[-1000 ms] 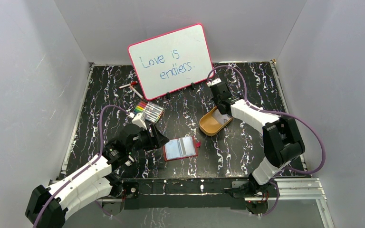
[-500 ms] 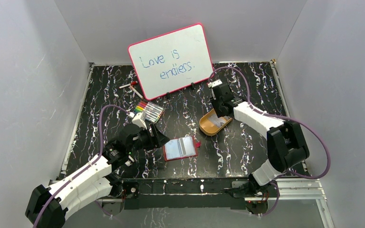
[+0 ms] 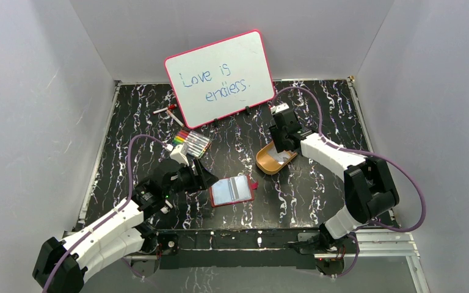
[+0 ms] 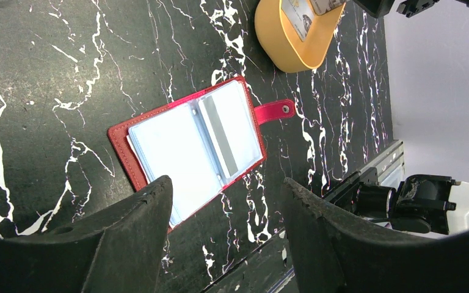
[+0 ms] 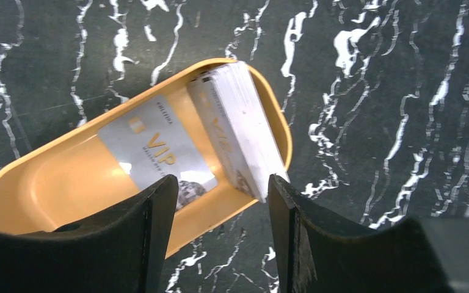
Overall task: Put the credit cards into the card holder
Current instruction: Pick up the credit card from the storage box.
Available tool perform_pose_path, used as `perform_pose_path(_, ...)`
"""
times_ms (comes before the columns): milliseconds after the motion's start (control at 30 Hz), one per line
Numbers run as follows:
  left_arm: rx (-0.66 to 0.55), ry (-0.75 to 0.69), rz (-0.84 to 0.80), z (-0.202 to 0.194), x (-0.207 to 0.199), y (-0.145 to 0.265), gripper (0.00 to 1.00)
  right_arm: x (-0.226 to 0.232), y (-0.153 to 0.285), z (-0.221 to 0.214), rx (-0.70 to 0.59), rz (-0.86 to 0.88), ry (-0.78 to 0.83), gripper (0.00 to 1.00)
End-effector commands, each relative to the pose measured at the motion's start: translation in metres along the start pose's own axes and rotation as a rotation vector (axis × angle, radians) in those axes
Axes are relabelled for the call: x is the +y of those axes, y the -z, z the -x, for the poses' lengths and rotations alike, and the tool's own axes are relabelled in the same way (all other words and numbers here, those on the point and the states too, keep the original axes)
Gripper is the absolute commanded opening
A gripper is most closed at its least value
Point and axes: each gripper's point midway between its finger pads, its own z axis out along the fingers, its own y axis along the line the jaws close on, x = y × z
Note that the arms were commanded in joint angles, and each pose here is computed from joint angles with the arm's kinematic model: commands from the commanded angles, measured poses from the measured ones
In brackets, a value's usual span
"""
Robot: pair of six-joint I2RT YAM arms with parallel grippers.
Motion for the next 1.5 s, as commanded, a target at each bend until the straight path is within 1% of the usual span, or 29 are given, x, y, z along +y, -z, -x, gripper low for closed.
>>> perform_pose_path(0, -0.007, 0.003, -0.011, 0.001, 0.0, 0.0, 0.63, -0.025, 0.004, 0.019, -0.019, -0.13, 0.049, 0.66)
perform_pose_path(167, 0.014, 0.004, -0.017, -0.001, -0.002, -0.003, 0.63, -0.029, -0.008, 0.011, 0.021, -0.155, 0.082, 0.69)
perform_pose_path(333, 0.016, 0.004, -0.016, -0.003, -0.001, -0.002, 0.63, -0.029, -0.016, 0.008, 0.04, -0.145, 0.089, 0.65)
perform_pose_path(433, 0.01, 0.004, -0.014, -0.002, 0.0, -0.001, 0.63, -0.032, -0.018, 0.007, 0.045, -0.148, 0.088, 0.6)
perform_pose_path(633, 0.01, 0.003, -0.013, -0.003, 0.0, -0.001, 0.63, -0.036, -0.016, 0.006, 0.044, -0.162, 0.093, 0.41)
perform_pose_path(700, 0.013, 0.004, -0.015, -0.003, 0.0, -0.001, 0.63, -0.037, -0.015, 0.007, 0.041, -0.165, 0.093, 0.36)
perform_pose_path(833, 0.015, 0.004, -0.016, -0.004, 0.0, -0.001, 0.63, -0.04, -0.014, 0.006, 0.042, -0.176, 0.095, 0.3)
perform_pose_path(1167, 0.012, 0.003, -0.021, -0.004, -0.001, -0.001, 0.63, -0.046, -0.003, 0.013, 0.01, -0.189, 0.088, 0.24)
perform_pose_path(1467, 0.015, 0.003, -0.02, -0.004, -0.001, -0.001, 0.63, -0.045, 0.001, 0.015, 0.0, -0.177, 0.092, 0.1)
